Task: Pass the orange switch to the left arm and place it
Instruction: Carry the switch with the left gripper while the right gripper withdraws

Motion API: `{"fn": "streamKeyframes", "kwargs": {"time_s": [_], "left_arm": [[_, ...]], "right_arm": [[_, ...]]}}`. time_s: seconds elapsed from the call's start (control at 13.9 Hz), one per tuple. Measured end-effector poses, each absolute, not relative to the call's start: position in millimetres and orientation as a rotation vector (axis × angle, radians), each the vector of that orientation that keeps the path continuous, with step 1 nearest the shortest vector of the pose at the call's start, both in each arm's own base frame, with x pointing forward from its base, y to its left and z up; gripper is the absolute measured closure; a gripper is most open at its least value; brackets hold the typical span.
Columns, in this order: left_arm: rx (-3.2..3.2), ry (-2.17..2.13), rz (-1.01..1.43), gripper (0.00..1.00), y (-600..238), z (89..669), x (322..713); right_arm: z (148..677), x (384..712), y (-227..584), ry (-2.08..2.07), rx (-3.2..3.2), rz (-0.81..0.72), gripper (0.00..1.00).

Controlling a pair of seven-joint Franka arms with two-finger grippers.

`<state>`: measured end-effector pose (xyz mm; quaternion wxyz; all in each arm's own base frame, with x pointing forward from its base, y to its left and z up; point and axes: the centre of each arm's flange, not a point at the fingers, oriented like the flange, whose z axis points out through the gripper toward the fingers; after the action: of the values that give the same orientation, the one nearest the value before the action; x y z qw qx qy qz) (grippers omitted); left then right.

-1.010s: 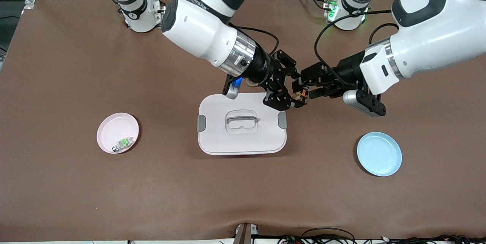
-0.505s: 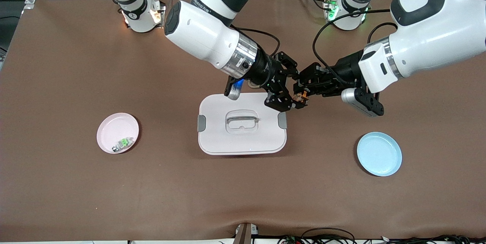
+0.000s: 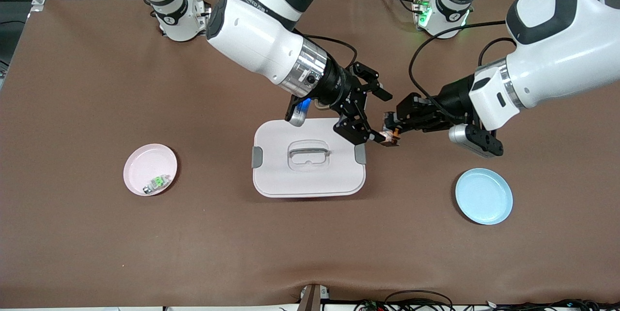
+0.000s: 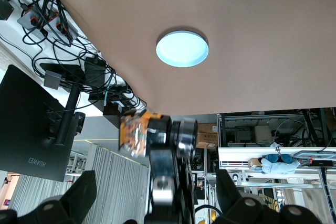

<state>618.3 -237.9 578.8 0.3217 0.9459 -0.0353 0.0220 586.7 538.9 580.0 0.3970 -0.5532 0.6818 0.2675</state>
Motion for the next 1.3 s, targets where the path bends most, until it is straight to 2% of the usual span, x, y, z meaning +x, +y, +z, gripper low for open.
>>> {"fn": "streamKeyframes", "kwargs": {"time_s": [0.29, 0.65, 0.87, 1.01, 1.3], "left_arm": [[2.584, -0.088, 0.072, 0.66, -219.0, 562.9, 627.9], [2.702, -0.028, 0.065, 0.66, -139.0, 517.3, 659.6], [2.715, -0.071, 0.046, 0.66, -89.7, 479.4, 676.5], [2.737, -0.123, 0.028, 0.66, -62.9, 453.4, 684.3], [2.800, -0.257, -0.010, 0.66, -40.4, 407.6, 693.7]], "right_arm": [[580.0, 587.3, 538.2, 1.727, -1.401, 0.674, 0.00], [571.3, 587.9, 535.9, 1.630, -1.590, 0.589, 0.00], [558.4, 594.7, 521.7, 1.438, -1.870, 0.502, 0.00], [550.7, 599.7, 511.0, 1.252, -2.066, 0.389, 0.00], [537.6, 602.9, 498.1, 0.932, -2.340, 0.236, 0.00]]}}
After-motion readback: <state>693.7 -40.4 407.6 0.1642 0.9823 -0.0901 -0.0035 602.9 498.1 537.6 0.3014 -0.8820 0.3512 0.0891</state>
